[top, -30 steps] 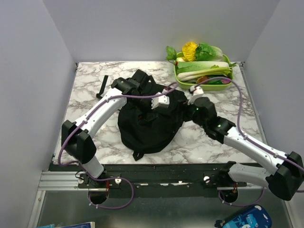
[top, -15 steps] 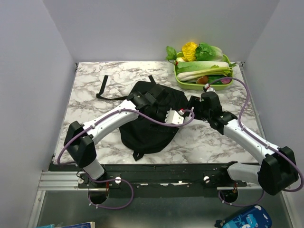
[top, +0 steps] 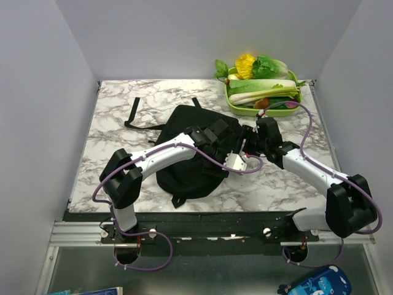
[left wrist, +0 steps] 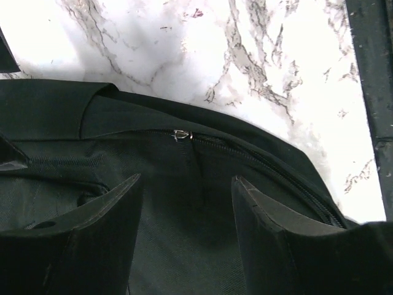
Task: Pack the student bag
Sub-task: Zip the student bag at the center of the board.
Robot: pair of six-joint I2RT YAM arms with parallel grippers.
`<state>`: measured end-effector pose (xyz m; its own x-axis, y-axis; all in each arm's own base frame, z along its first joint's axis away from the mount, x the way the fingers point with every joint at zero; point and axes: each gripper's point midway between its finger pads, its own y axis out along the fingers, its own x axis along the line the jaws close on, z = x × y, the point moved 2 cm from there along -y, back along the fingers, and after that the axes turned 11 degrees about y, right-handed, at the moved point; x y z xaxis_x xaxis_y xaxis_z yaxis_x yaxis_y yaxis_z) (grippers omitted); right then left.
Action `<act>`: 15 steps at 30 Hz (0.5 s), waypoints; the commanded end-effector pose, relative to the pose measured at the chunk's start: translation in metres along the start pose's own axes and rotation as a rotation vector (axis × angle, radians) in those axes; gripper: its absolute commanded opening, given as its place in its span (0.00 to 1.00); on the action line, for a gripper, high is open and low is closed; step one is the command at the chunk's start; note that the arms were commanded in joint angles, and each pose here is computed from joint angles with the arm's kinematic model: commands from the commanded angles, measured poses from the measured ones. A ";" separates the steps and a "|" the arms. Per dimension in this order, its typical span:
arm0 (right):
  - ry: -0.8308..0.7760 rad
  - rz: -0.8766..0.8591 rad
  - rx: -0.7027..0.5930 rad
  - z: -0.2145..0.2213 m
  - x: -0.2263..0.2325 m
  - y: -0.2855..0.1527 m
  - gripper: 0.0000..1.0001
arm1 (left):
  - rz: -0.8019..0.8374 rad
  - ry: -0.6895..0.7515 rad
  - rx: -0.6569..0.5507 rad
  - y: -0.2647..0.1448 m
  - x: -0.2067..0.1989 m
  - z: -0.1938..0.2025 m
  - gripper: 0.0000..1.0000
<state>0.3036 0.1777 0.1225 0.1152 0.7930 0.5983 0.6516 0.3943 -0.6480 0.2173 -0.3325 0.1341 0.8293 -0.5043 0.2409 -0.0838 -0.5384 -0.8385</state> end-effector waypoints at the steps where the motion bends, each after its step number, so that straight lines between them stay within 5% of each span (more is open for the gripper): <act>1: 0.018 -0.060 0.026 -0.001 0.010 0.004 0.73 | -0.025 0.044 0.044 0.010 0.010 0.009 0.64; 10: 0.035 -0.060 0.060 0.002 0.004 0.009 0.72 | -0.014 0.075 0.129 0.022 0.009 0.030 0.55; 15: 0.041 -0.065 0.068 0.002 0.003 0.010 0.72 | -0.034 0.087 0.160 0.023 0.013 0.032 0.42</act>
<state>0.3066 0.1808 0.1164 0.1117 0.7659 0.6332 0.6180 0.4455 -0.6477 0.2371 -0.3313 0.1110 0.8008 -0.5268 0.2850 -0.0076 -0.4846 -0.8747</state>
